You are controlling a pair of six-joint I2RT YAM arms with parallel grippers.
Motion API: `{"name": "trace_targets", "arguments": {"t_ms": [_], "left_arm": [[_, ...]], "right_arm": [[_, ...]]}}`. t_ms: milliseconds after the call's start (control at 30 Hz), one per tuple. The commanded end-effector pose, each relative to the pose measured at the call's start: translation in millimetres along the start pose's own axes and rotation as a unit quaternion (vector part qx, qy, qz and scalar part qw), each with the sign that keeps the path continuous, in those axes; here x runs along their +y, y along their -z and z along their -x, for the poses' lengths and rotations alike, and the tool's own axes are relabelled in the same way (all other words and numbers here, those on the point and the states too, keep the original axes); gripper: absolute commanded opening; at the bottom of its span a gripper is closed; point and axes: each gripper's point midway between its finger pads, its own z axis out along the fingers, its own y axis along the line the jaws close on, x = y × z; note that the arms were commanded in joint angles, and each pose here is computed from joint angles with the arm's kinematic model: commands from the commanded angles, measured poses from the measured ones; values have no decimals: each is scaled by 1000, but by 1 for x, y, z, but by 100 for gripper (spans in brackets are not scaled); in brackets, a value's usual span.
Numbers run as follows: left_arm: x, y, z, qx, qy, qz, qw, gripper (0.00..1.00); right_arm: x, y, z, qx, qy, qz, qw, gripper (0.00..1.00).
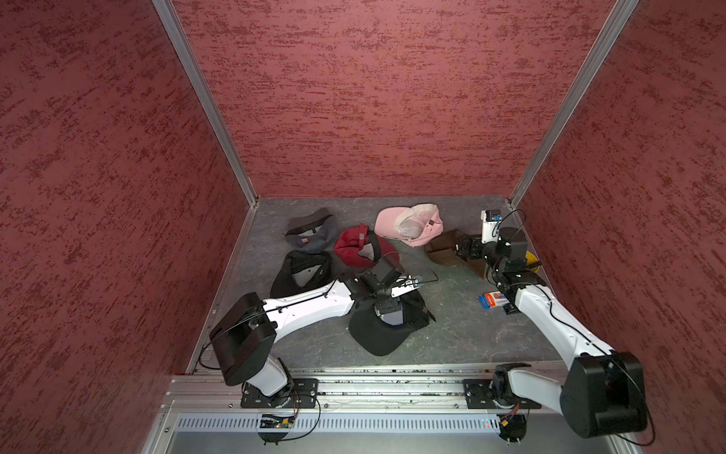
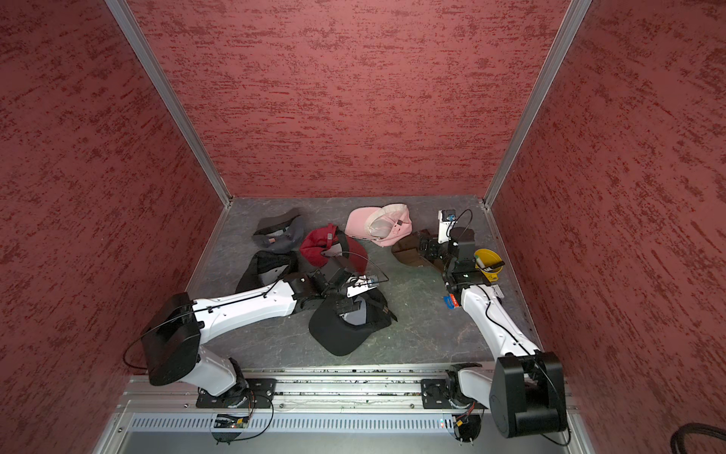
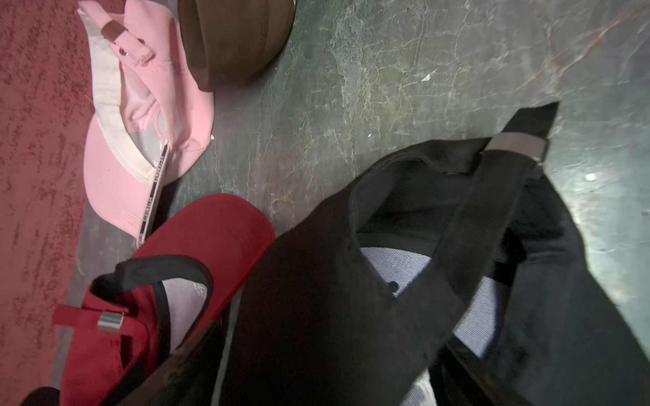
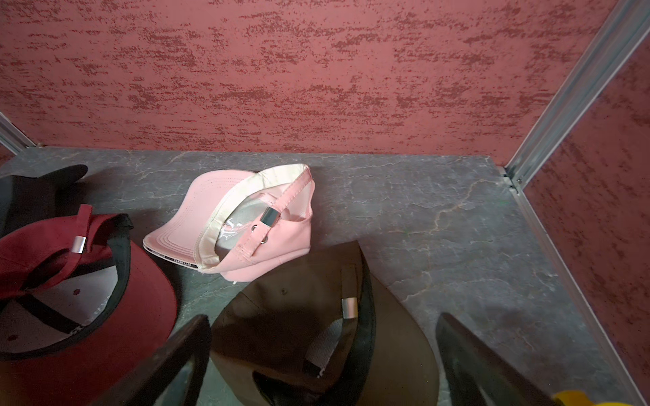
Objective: Open the adjustable buckle of the baseball cap
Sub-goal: Pick up the baseball cap from the center of the board.
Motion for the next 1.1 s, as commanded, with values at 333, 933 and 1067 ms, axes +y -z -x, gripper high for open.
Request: {"name": "trace_targets", "arguments": {"t_ms": [333, 933, 1067], "left_arm": [[36, -1, 22, -44, 112, 41, 992, 16], [90, 48, 33, -76, 335, 68, 937, 0], [109, 66, 37, -103, 382, 72, 916, 0]], "right_arm": [[2, 14, 7, -31, 23, 1, 999, 77], [22, 5, 9, -34, 6, 60, 998, 50], [26, 4, 7, -28, 12, 72, 997, 50]]}}
